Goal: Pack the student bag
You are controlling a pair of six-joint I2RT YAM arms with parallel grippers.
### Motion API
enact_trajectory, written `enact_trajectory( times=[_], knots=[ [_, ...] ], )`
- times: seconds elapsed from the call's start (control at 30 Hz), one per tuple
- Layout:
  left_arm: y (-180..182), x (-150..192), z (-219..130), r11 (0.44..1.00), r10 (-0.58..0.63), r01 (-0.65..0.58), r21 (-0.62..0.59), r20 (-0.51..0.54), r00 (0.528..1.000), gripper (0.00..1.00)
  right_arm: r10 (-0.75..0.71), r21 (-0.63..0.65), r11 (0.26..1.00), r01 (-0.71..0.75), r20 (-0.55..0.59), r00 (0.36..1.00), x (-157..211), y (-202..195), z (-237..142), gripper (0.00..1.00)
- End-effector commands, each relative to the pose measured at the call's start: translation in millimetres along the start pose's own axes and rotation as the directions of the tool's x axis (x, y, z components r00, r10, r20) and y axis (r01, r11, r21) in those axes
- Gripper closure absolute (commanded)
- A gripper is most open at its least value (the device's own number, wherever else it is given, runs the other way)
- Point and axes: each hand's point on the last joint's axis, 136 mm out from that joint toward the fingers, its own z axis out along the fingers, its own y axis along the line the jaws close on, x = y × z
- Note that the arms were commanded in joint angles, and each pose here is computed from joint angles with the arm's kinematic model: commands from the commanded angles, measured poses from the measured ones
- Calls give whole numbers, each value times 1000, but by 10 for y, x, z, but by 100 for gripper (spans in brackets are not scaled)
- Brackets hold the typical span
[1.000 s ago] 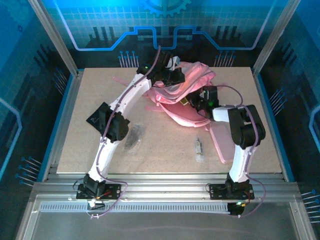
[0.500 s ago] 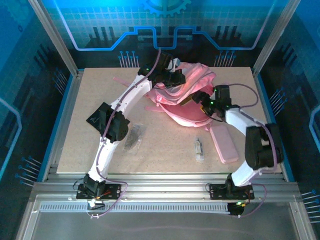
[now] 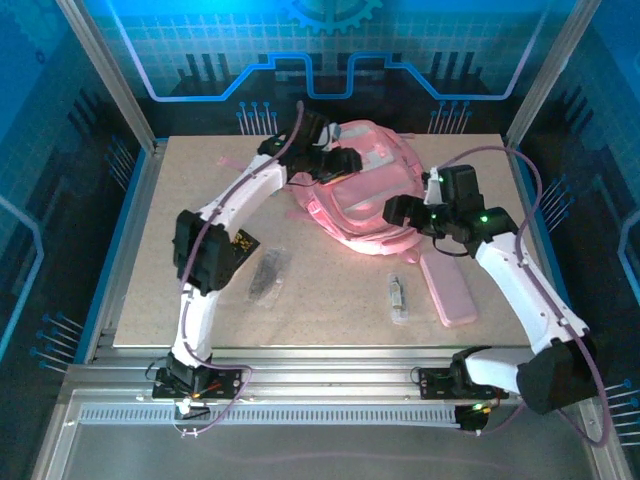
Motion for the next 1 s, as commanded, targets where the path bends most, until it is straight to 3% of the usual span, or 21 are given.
enact_trajectory(
  times=[0.0, 0.27, 0.4, 0.63, 0.73, 0.97],
  knots=[
    [48, -81, -510, 1000, 7, -6, -9, 93, 996, 36, -95, -54, 994, 92, -53, 994, 89, 317, 11, 14],
    [1241, 199, -1195, 956, -183, 228, -182, 234, 955, 32, -255, -219, 949, 226, -110, 961, 187, 1177, 874, 17],
    [1879, 387, -1505, 896, -266, 353, -268, 309, 913, 31, -315, -280, 922, 268, -139, 939, 314, 1504, 1416, 19],
    [2645, 679, -1881, 765, -321, 491, -417, 413, 852, 26, -371, -335, 897, 289, -214, 904, 732, 1913, 2288, 25],
    [2908, 776, -2005, 706, -371, 569, -420, 465, 804, 25, -383, -352, 892, 284, -255, 888, 949, 2026, 2629, 27],
    [3481, 1013, -2455, 544, -465, 750, -377, 609, 643, 22, -416, -361, 884, 296, -319, 852, 1324, 2113, 3141, 28]
  ],
)
